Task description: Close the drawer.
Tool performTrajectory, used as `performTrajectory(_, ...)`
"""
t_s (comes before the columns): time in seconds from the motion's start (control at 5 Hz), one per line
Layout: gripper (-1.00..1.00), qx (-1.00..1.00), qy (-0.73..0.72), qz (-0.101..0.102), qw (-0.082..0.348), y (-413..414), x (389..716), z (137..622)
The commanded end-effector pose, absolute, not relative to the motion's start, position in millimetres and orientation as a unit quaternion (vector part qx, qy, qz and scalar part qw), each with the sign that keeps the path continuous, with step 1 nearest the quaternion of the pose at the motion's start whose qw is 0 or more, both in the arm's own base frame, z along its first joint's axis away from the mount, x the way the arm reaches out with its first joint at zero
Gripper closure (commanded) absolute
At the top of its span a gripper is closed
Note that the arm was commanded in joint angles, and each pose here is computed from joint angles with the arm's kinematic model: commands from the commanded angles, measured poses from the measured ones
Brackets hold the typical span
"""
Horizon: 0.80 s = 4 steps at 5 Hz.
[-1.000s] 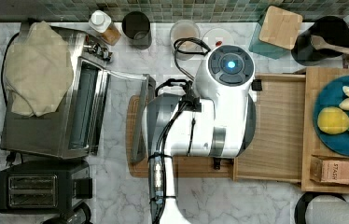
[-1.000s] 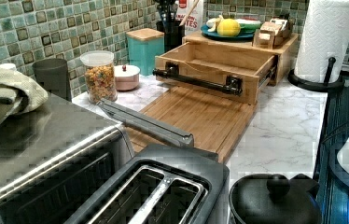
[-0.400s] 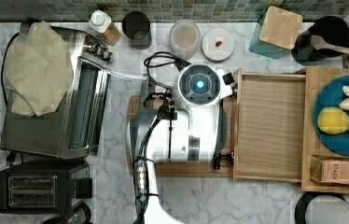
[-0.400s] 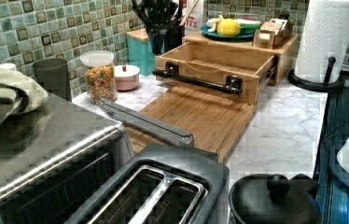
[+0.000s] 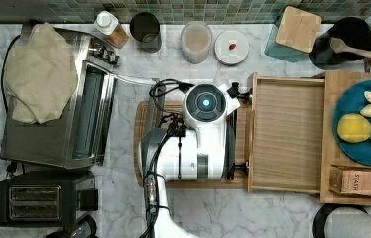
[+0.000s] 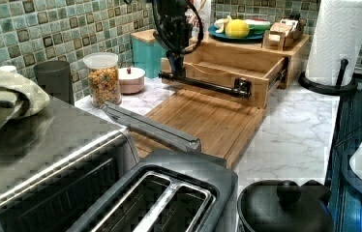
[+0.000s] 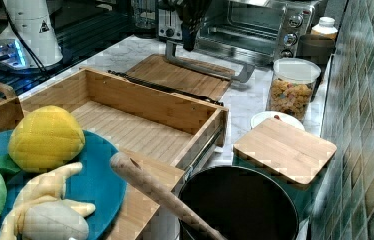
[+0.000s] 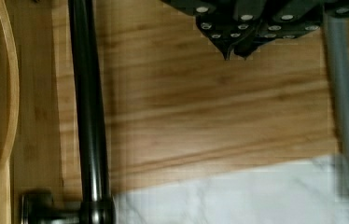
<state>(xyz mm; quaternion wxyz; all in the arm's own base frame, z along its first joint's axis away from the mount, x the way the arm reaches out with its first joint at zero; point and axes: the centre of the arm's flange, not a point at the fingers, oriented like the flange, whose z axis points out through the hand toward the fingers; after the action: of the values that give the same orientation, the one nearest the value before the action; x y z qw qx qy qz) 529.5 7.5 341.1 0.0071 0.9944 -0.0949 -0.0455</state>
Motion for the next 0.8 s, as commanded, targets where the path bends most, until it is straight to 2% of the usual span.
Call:
performTrajectory(0.2,1.0,0.996,-0.086,-0.013,0.029,-29.5,506.1,306.3)
performTrajectory(0.8,1.0,0.999,-0.034,0.031,0.013,-71.9,504.5,262.8)
